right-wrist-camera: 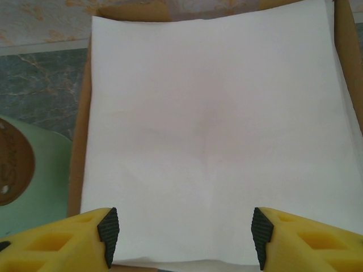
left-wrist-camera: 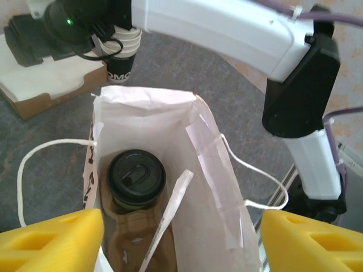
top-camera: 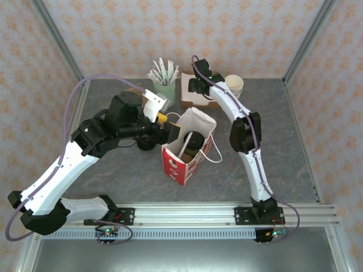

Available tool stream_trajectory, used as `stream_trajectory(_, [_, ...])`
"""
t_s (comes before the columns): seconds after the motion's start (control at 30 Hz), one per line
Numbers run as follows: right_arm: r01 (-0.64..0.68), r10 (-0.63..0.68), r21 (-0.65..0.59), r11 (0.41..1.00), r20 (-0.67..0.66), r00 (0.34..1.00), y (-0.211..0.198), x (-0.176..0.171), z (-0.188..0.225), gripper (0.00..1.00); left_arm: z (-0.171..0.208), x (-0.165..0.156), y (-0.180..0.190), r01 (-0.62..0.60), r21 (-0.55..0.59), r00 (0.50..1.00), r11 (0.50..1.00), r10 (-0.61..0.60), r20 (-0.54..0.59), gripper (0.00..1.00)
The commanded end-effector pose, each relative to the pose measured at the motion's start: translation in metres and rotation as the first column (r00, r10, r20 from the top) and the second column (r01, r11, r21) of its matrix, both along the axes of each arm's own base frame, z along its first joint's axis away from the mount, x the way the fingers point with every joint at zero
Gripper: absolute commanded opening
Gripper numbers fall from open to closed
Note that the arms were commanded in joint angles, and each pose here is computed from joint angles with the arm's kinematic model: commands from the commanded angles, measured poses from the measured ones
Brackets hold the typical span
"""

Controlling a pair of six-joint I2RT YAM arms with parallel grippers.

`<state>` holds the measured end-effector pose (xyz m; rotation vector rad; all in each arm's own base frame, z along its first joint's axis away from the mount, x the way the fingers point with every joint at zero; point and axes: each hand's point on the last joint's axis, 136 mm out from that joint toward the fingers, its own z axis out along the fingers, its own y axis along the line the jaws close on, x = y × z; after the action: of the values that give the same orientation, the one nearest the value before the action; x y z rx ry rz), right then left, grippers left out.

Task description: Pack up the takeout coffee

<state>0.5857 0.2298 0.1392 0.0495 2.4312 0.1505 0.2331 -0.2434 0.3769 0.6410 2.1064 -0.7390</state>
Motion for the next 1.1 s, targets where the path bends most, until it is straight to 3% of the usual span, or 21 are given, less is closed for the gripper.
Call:
stream_trajectory(0.0, [0.046,-0.043,-0.042,0.998,0.083,0.996,-0.005,0.018,0.009,0.66,0.026,-0.003,0.006,-0.011,-0.012,0.998,1.0,0.012,0.061,0.79])
stream_trajectory(0.27, [0.065,-0.05,-0.119,0.991,0.12,0.991,-0.009,0.034,-0.005,0.71,0.035,-0.007,0.013,-0.027,-0.012,0.998,1.0,0.028,0.061,0.81])
stream_trajectory(0.63, [0.068,-0.052,-0.111,0.991,0.145,0.988,-0.01,0.053,-0.023,0.84,0.019,-0.009,0.018,-0.057,0.013,0.998,0.998,0.057,0.002,0.81])
stream_trajectory(1.07, [0.075,-0.055,-0.143,0.987,0.138,0.989,-0.016,0.064,-0.059,0.87,0.009,-0.012,0.023,-0.084,0.006,0.996,0.996,0.084,-0.016,0.79])
